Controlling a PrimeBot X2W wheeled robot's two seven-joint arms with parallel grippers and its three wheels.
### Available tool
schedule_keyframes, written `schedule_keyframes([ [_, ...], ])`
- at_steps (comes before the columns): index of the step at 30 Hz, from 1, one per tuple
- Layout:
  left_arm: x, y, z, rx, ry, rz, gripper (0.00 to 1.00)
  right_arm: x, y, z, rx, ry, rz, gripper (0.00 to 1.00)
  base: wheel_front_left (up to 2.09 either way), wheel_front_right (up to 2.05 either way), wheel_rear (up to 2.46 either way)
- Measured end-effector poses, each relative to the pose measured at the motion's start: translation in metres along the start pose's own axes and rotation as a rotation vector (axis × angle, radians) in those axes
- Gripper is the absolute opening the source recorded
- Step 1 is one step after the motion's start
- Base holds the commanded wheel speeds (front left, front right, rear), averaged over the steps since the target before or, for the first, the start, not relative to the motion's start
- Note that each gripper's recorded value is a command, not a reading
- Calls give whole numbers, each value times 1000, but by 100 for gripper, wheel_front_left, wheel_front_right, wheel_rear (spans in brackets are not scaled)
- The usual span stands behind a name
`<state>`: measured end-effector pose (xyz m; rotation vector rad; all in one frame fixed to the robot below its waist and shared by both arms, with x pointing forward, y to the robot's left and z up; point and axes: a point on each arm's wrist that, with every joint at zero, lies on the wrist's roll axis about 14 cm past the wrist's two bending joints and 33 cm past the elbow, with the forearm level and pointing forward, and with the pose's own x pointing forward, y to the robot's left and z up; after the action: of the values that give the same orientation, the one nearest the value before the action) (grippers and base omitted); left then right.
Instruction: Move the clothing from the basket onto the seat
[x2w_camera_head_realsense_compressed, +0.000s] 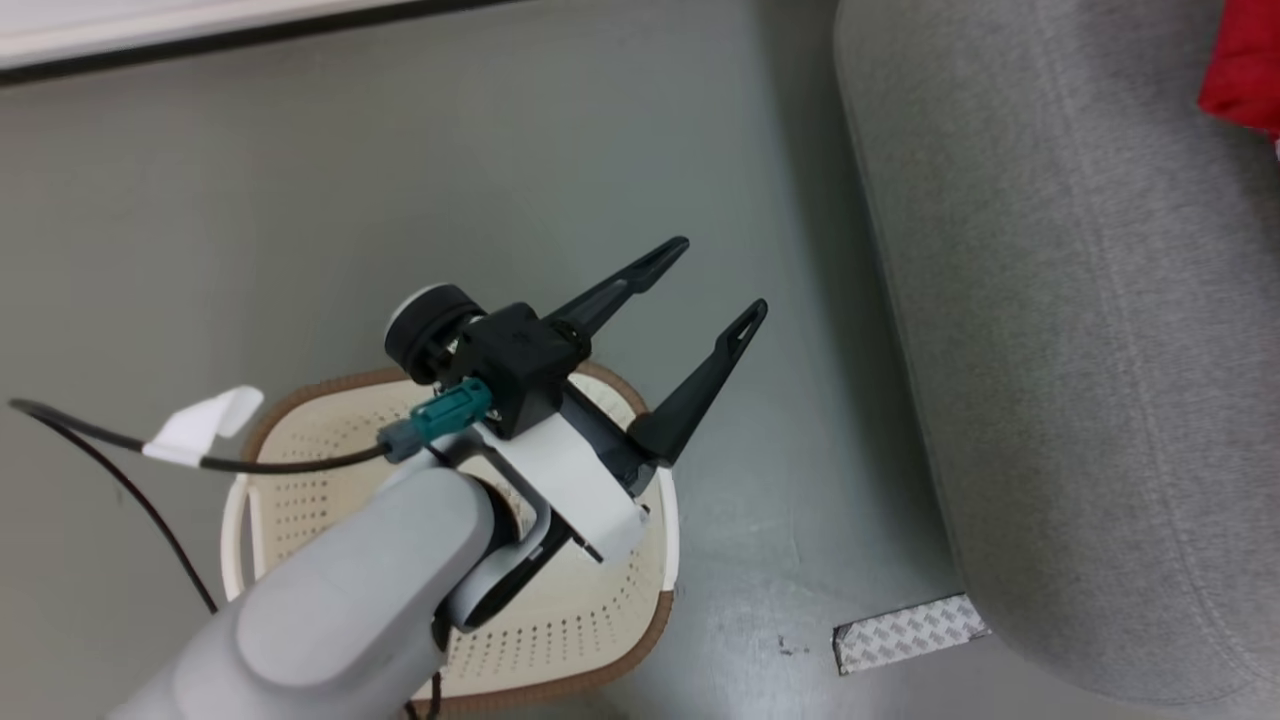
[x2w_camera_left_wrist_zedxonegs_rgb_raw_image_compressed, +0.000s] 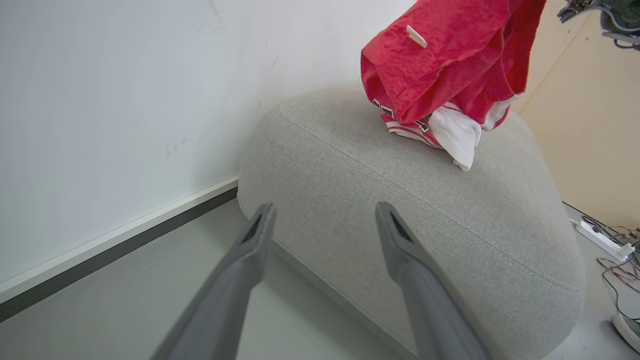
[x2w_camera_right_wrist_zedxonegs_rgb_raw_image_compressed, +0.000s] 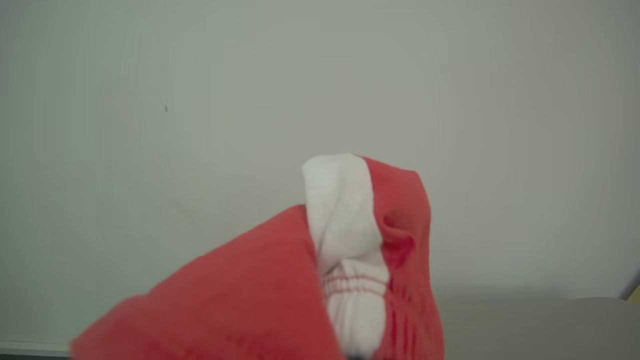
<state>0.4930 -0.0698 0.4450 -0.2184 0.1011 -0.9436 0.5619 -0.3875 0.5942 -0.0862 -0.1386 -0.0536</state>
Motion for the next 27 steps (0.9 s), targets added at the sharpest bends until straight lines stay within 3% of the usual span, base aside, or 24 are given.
schedule_keyframes([
  [10, 0, 25, -31, -19, 43, 37, 100, 2, 0, -99, 54, 234, -40, 0, 0, 0, 0],
  [16, 4, 25, -34, -13, 35, 20, 100, -20, 12, -157, 123, 474, -36, 0, 0, 0, 0],
  [22, 8, 20, -32, 8, 23, -5, 100, -39, 12, -187, 197, 679, -54, 0, 0, 0, 0],
  [23, 8, 20, -32, 12, 23, -6, 100, -40, 14, -189, 202, 696, -49, 9, 0, 0, 0],
  [25, 8, 20, -31, 17, 24, -5, 100, -43, 15, -191, 211, 728, -44, 41, 0, 0, 0],
  [26, 8, 20, -30, 21, 23, -5, 100, -45, 15, -190, 213, 740, -43, 92, 0, 0, 0],
  [27, 8, 19, -29, 25, 22, -5, 100, -47, 15, -190, 218, 749, -44, 100, 0, 0, 0],
])
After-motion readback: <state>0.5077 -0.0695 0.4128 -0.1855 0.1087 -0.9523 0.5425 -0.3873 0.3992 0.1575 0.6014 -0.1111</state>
